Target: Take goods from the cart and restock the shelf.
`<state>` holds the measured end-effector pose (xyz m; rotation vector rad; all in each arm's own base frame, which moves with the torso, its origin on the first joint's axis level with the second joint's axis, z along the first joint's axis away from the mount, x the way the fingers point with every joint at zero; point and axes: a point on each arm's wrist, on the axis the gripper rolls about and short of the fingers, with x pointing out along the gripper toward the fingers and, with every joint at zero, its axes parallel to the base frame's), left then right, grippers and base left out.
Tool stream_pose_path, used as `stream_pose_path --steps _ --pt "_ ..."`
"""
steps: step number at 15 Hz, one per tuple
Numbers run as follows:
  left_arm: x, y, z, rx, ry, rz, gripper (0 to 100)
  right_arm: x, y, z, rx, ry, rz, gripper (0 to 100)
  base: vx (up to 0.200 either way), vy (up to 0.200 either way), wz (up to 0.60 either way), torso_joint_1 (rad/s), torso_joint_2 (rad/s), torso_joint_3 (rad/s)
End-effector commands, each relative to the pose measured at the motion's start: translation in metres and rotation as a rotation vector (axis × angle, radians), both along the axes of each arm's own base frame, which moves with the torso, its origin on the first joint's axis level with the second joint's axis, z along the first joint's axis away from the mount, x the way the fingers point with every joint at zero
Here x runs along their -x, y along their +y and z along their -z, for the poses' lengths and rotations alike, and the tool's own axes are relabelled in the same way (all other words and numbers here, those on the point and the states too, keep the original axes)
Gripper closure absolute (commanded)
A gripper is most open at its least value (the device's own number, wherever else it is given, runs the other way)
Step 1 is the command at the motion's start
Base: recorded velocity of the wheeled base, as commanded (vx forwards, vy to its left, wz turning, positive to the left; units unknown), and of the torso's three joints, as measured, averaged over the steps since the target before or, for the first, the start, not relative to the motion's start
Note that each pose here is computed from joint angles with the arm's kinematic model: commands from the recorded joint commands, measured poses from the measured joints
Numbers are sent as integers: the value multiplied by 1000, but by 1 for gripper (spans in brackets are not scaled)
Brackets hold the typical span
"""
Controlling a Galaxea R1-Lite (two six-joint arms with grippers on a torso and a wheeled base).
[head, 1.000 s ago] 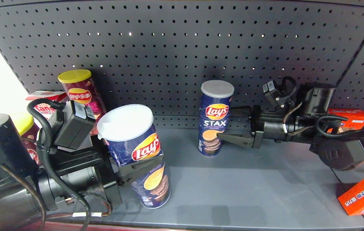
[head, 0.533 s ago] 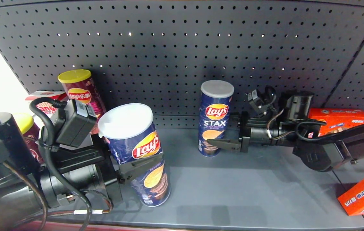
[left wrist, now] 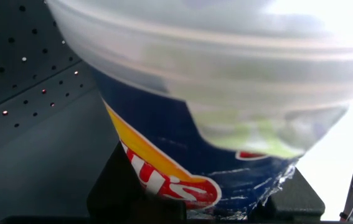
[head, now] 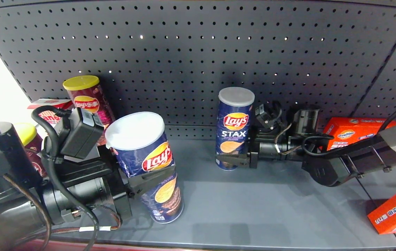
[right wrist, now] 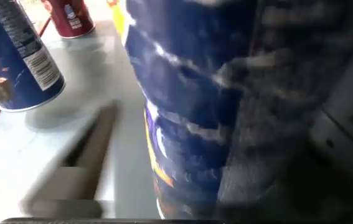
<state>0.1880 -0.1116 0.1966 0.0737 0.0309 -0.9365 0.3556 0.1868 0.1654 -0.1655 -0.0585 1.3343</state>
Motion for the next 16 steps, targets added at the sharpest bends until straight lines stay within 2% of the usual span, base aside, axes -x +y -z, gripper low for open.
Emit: stream_pose_path --steps 1,6,11,16 --pt "0 1 0 1 -2 -2 100 0 5 5 4 7 -1 100 0 0 0 0 0 0" --pt "0 0 -1 2 -5 -2 100 11 0 -7 -4 -10 13 100 0 0 0 0 0 0" --pt "1 1 -2 5 -10 0 100 74 -16 -40 -23 -35 -27 100 0 0 0 0 0 0" --pt "1 0 -3 7 -13 3 100 135 -26 -36 -3 -3 -45 100 0 0 0 0 0 0"
